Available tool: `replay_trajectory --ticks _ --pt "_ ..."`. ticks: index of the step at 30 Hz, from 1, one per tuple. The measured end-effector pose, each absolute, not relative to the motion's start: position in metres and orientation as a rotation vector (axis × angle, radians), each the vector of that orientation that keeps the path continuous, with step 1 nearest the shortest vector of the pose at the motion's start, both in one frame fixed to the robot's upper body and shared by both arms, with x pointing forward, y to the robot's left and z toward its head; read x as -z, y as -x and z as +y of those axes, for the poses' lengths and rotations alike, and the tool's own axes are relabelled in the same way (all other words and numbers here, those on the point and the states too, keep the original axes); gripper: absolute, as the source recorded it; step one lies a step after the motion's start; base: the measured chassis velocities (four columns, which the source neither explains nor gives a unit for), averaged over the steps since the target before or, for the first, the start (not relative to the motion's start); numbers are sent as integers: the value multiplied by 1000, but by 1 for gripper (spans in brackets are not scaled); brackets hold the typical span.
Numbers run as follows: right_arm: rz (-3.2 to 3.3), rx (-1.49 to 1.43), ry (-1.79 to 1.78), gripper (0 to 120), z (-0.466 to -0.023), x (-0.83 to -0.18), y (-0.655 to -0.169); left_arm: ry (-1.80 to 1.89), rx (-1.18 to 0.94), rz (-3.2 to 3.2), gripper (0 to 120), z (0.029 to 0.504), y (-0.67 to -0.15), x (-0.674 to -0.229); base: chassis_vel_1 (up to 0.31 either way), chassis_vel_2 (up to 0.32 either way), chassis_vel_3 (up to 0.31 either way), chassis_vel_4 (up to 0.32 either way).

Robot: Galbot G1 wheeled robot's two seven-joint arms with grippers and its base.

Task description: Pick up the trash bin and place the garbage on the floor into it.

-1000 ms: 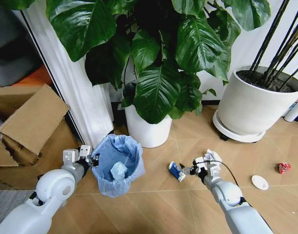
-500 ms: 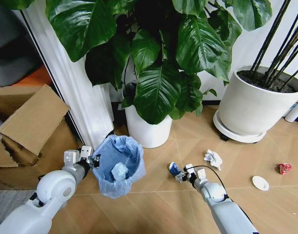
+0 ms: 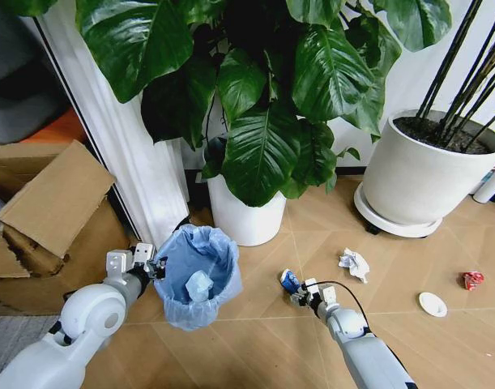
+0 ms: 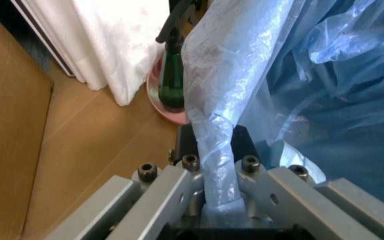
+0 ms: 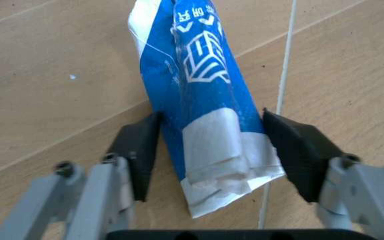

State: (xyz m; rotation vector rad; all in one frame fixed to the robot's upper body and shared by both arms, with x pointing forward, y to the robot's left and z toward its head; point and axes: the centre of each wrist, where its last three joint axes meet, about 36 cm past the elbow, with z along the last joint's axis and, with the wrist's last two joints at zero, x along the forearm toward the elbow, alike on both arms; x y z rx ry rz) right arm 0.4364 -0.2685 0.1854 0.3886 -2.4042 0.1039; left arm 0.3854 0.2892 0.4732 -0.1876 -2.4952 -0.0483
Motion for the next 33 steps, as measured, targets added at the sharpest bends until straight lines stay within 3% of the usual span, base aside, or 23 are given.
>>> replay_trajectory --ticks 8,16,33 --pt "-2409 -109 -382 22 -266 -183 -436 189 50 -2494 0 289 -384 -473 0 0 0 0" --pt "-2439 -110 -380 8 -261 -191 -436 194 55 -2494 0 288 -382 -474 0 0 0 0" --pt "-2782 -210 -491 6 -251 -307 -411 189 85 -2478 0 289 -381 -474 0 0 0 0"
